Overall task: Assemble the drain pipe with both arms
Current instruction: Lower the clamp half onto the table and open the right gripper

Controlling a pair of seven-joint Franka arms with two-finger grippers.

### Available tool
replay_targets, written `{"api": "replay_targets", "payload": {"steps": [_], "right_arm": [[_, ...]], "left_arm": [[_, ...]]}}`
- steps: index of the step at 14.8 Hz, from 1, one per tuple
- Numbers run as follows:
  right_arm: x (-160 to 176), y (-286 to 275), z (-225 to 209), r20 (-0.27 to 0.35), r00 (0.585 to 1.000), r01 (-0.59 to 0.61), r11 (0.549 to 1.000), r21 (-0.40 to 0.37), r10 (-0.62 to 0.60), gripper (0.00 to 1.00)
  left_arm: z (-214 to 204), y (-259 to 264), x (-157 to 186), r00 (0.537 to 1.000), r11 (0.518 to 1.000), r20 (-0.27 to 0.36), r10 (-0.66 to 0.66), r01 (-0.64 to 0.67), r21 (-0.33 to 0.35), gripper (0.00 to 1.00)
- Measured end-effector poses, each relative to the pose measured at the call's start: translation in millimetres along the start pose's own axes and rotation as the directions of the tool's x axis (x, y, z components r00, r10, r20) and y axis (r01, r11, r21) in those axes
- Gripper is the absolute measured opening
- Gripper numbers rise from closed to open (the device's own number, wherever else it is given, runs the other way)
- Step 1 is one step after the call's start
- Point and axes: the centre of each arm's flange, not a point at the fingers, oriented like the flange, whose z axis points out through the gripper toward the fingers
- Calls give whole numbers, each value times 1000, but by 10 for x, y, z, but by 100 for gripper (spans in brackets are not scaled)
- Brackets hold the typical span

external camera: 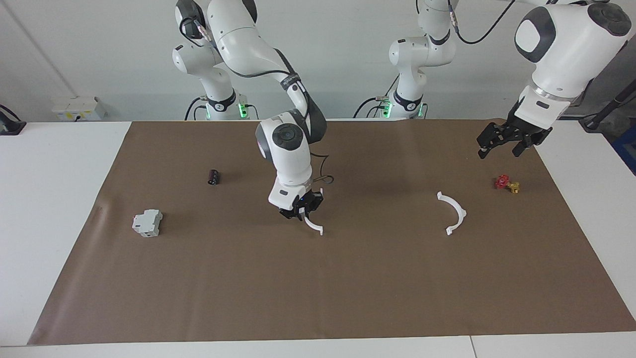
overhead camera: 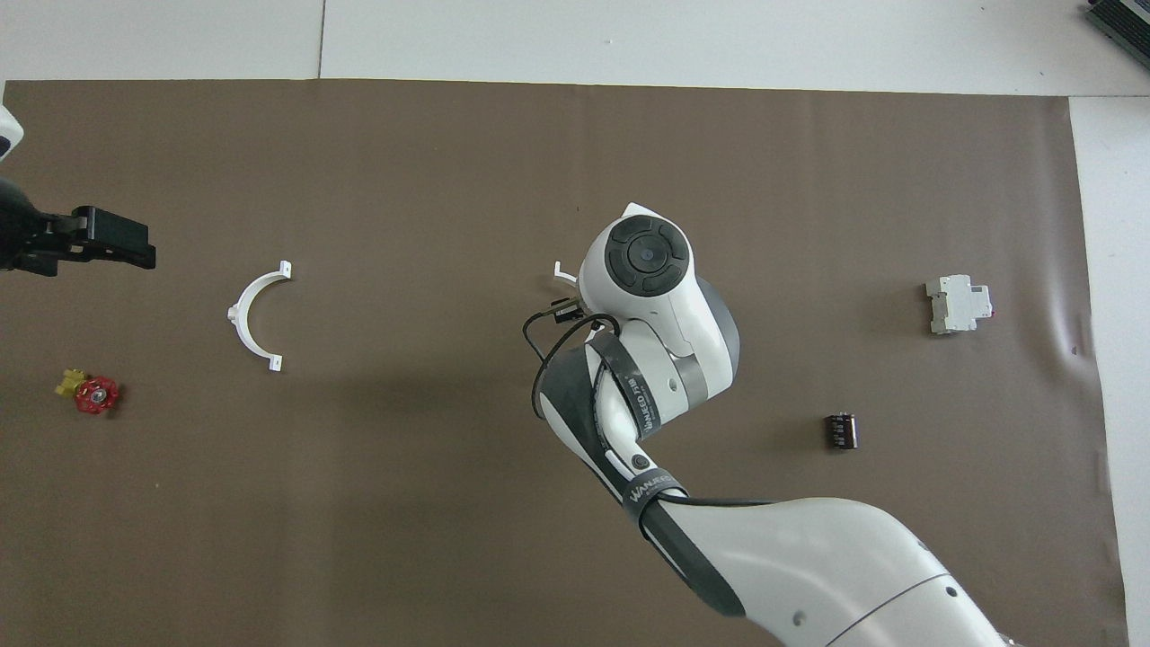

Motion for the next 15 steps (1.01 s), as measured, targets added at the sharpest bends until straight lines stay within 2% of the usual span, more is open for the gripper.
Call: {"api": "replay_targets", "payload": {"steps": [6,11,12,15], "right_arm": [[14,-97,44,-40,999,4,1000,-28,-5,20],[-60,-288,198,-24,999,34,999,-32,-35,20],[-64,-298,204,-23,999,36,999,-33,-36,26],[-48,-290,184,-28,999,30,999,-32,-31,59]], "left_arm": [[0,-4,1,1000,1000,0,-1,1,0,100],[-1,-4,1,1000,1000,-1,-1,1,0,100],[-1,-4,1,1000,1000,-1,-1,1,0,100],[-1,-4,1,1000,1000,-1,-1,1,0,100]]}}
